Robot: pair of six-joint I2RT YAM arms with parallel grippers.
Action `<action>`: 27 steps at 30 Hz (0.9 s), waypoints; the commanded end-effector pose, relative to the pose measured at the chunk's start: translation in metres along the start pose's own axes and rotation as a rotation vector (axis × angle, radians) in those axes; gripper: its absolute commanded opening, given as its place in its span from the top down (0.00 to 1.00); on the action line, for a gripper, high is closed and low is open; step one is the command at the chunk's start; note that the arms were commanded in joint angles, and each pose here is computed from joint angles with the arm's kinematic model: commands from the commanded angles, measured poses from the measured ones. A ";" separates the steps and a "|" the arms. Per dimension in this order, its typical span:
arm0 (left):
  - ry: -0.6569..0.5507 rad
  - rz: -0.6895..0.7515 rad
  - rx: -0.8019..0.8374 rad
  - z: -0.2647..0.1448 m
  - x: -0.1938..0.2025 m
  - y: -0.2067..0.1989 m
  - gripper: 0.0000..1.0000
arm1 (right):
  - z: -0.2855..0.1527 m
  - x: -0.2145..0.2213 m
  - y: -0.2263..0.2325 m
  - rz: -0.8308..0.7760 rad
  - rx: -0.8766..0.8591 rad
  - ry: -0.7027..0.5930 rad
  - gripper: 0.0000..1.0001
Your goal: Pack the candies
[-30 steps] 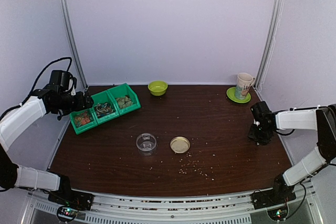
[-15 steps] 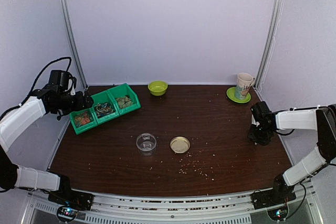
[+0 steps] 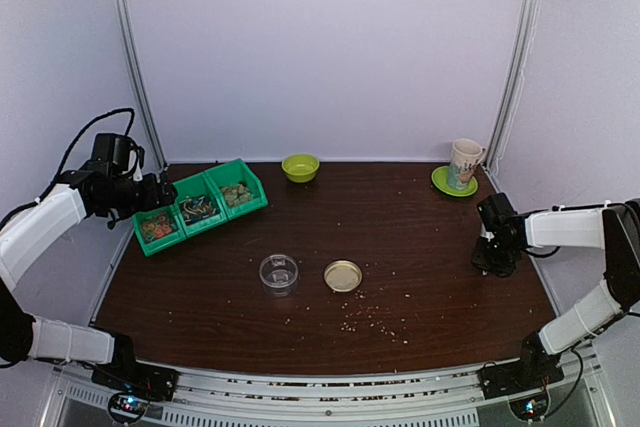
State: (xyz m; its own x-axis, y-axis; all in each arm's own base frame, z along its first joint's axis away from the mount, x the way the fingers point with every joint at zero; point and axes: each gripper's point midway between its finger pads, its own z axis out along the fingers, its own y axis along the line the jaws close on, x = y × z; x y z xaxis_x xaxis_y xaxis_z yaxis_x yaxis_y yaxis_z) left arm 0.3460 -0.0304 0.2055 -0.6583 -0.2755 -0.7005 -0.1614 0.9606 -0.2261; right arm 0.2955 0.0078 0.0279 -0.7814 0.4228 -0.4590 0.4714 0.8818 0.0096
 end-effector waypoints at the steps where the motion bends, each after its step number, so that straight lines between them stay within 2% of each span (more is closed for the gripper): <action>1: -0.053 -0.010 0.026 -0.004 -0.013 -0.002 0.02 | -0.005 0.002 -0.001 -0.030 0.010 -0.018 1.00; 9: -0.051 -0.011 0.029 -0.004 -0.013 -0.003 0.02 | -0.024 0.003 0.014 -0.119 -0.017 -0.076 1.00; 20: -0.040 0.017 0.068 -0.004 -0.011 -0.010 0.02 | -0.092 0.014 0.106 -0.479 -0.257 -0.248 1.00; 27: -0.043 0.075 0.227 -0.008 -0.010 -0.037 0.03 | -0.136 0.029 0.157 -0.664 -0.396 -0.359 1.00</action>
State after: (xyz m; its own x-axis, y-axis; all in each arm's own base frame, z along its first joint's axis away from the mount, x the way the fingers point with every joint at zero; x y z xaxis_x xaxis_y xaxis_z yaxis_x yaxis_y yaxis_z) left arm 0.3472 -0.0452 0.2082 -0.6718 -0.2480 -0.6980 -0.0761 0.9604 -0.2680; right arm 0.2829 0.1561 0.0994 -0.7483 -0.1655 -0.6424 -0.1715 0.9837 -0.0536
